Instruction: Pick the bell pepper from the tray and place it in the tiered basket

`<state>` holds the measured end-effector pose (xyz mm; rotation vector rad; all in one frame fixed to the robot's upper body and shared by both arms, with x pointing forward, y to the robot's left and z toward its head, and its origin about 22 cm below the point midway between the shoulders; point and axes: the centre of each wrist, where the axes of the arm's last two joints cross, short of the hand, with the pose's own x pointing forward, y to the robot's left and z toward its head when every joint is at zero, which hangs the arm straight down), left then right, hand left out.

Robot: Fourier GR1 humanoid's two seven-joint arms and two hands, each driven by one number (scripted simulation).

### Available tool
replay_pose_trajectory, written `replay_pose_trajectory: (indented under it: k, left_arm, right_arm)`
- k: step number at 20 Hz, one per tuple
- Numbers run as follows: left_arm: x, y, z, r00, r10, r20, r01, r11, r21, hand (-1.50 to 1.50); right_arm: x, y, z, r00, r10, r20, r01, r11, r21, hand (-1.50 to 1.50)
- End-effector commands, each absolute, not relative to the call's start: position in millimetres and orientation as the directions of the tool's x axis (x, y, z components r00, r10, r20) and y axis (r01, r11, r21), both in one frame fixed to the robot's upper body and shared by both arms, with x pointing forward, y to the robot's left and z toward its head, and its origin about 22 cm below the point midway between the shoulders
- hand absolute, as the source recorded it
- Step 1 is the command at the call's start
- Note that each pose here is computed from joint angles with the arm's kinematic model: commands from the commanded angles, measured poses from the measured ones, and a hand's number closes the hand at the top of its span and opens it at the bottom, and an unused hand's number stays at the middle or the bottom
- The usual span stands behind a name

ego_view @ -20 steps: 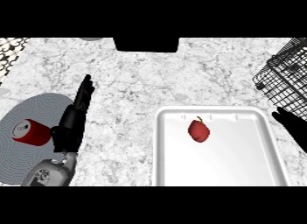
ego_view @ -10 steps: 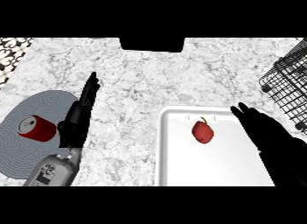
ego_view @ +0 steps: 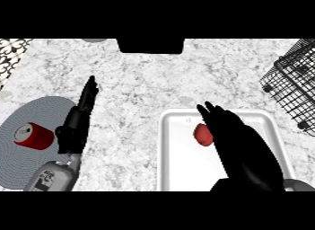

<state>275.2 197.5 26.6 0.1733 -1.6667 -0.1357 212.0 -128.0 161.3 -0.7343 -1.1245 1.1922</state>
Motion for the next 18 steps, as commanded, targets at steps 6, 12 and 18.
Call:
replay_pose_trajectory:
  k: [6,12,18]
  left_arm:
    - [267.9,213.2,20.5,-0.076,-0.194,0.978,-0.061,0.980,0.189,0.00]
    - [271.5,209.2,35.0,-0.096,-0.196,0.976,-0.061,0.980,0.191,0.00]
    - [265.6,192.6,22.9,-0.081,-0.176,0.981,-0.055,0.984,0.172,0.00]
  right_arm:
    - [225.2,-95.2,150.4,0.140,0.989,0.053,-0.378,0.102,-0.920,-1.50]
    - [229.4,-89.4,134.2,0.135,0.990,-0.030,-0.407,0.028,-0.913,-1.50]
    - [231.8,-65.3,143.2,0.032,0.997,-0.075,-0.378,-0.058,-0.924,-1.50]
